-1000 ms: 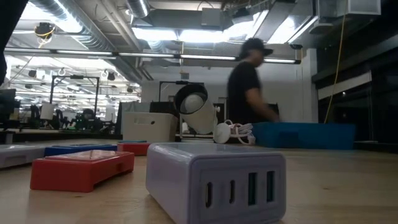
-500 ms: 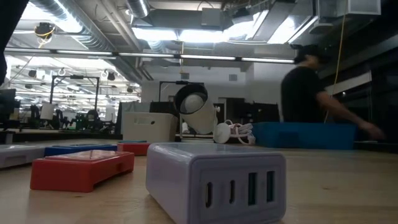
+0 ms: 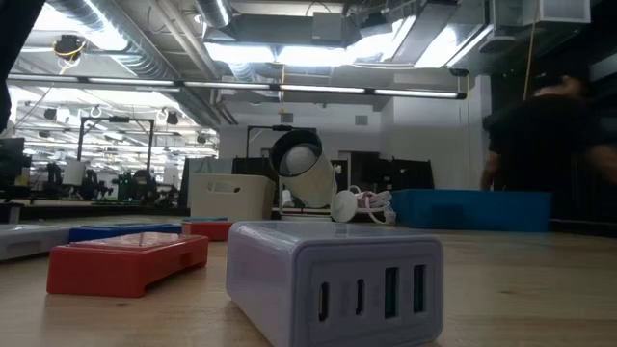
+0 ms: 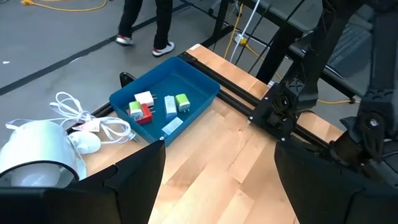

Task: Pick & Place Office items
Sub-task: Put the purple charger adapter into the blue bin

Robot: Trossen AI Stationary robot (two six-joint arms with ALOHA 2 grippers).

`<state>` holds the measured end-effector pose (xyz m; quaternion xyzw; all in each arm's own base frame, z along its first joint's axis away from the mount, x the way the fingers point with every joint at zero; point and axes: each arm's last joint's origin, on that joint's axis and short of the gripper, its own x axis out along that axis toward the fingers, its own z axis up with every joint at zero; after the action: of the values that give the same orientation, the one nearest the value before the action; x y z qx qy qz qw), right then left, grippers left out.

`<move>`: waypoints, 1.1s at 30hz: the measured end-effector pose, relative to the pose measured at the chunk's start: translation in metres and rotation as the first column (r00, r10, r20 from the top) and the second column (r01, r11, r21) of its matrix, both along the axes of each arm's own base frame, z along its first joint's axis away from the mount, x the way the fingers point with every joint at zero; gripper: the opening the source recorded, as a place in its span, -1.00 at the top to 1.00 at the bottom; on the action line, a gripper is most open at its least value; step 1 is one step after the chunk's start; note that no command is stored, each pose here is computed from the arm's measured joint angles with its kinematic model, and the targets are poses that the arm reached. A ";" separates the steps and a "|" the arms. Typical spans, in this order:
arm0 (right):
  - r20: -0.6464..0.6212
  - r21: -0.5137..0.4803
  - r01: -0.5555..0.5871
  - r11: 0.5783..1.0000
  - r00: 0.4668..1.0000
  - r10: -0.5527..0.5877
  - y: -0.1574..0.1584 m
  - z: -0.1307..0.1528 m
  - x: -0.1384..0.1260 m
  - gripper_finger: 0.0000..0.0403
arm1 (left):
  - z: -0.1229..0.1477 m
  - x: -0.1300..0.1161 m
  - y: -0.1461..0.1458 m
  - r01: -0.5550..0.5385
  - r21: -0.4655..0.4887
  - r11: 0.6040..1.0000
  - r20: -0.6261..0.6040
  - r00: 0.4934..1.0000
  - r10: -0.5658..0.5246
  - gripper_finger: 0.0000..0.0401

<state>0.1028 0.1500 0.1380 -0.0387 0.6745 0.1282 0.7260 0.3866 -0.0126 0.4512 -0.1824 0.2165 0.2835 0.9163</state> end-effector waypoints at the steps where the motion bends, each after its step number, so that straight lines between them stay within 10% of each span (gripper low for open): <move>1: 0.014 0.027 0.036 0.999 0.999 -0.036 0.001 0.000 0.004 0.36 | 0.000 0.000 0.000 0.003 -0.002 1.000 0.001 1.000 -0.003 -0.48; 11: 0.321 0.167 0.350 0.922 0.865 -0.386 -0.018 0.055 0.087 0.36 | 0.000 0.000 -0.001 0.025 -0.012 1.000 -0.002 1.000 -0.025 -0.48; 18: 0.405 0.158 0.624 0.765 0.666 -0.627 -0.096 0.074 0.132 0.36 | -0.004 0.004 -0.002 0.042 -0.004 0.999 -0.021 0.999 -0.042 -0.48; 33: 0.452 0.157 0.832 0.532 0.418 -0.788 -0.250 0.097 0.128 0.36 | 0.011 -0.039 0.060 -0.128 0.141 0.982 -0.175 0.973 0.152 -0.48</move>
<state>0.2312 -0.0995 0.2352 0.2280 0.4154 -0.2822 0.8342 0.3475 0.0469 0.4626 -0.1106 0.2684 0.3766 0.8797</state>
